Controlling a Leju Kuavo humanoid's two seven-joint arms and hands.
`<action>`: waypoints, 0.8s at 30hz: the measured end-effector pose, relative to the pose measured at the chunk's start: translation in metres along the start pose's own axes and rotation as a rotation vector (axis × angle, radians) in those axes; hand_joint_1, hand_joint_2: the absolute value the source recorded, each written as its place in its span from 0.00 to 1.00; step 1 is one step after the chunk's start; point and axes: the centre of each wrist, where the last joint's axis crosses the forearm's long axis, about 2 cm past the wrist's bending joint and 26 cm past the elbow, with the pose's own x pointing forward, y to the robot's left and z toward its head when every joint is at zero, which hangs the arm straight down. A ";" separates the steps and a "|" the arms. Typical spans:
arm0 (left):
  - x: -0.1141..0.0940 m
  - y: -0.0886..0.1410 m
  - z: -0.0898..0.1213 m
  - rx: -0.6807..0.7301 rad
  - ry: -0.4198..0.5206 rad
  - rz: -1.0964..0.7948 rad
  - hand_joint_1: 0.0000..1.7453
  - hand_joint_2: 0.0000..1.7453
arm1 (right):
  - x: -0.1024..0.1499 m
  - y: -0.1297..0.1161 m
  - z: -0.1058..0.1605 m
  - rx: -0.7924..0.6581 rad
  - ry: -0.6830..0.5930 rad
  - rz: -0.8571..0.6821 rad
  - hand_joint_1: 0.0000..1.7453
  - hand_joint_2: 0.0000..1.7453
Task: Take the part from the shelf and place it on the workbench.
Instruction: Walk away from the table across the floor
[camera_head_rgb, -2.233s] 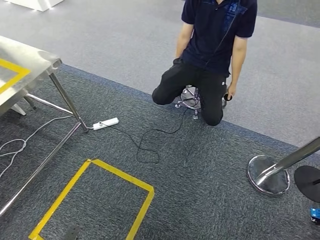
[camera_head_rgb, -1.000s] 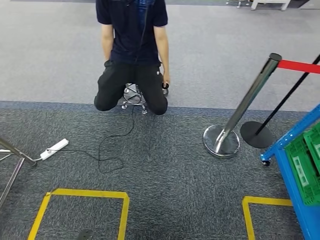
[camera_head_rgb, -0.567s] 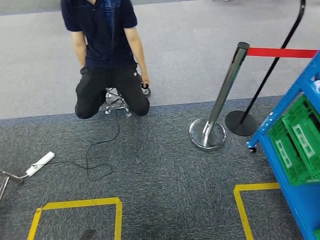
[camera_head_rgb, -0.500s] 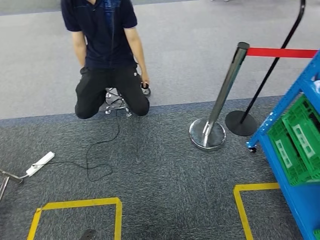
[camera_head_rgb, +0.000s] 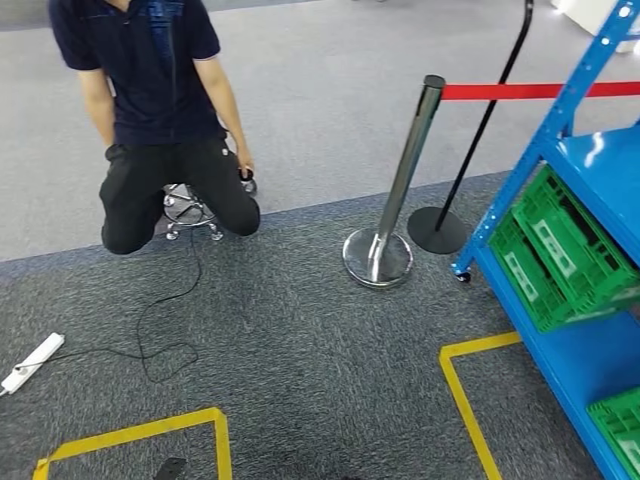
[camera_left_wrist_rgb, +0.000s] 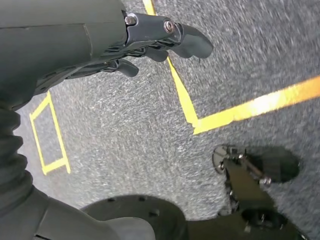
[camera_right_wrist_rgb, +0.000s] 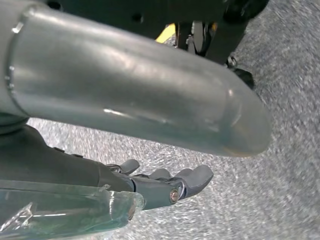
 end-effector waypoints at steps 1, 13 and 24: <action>0.000 0.000 0.000 0.000 0.001 0.000 0.00 1.00 | -0.001 0.000 0.000 0.000 0.001 0.001 0.00 0.00; 0.002 0.001 0.000 -0.002 0.008 -0.001 0.00 1.00 | 0.002 0.000 0.000 0.006 0.000 0.002 0.00 0.00; 0.002 -0.001 0.000 -0.011 0.013 -0.004 0.00 1.00 | -0.002 0.000 0.000 0.008 0.007 0.004 0.00 0.00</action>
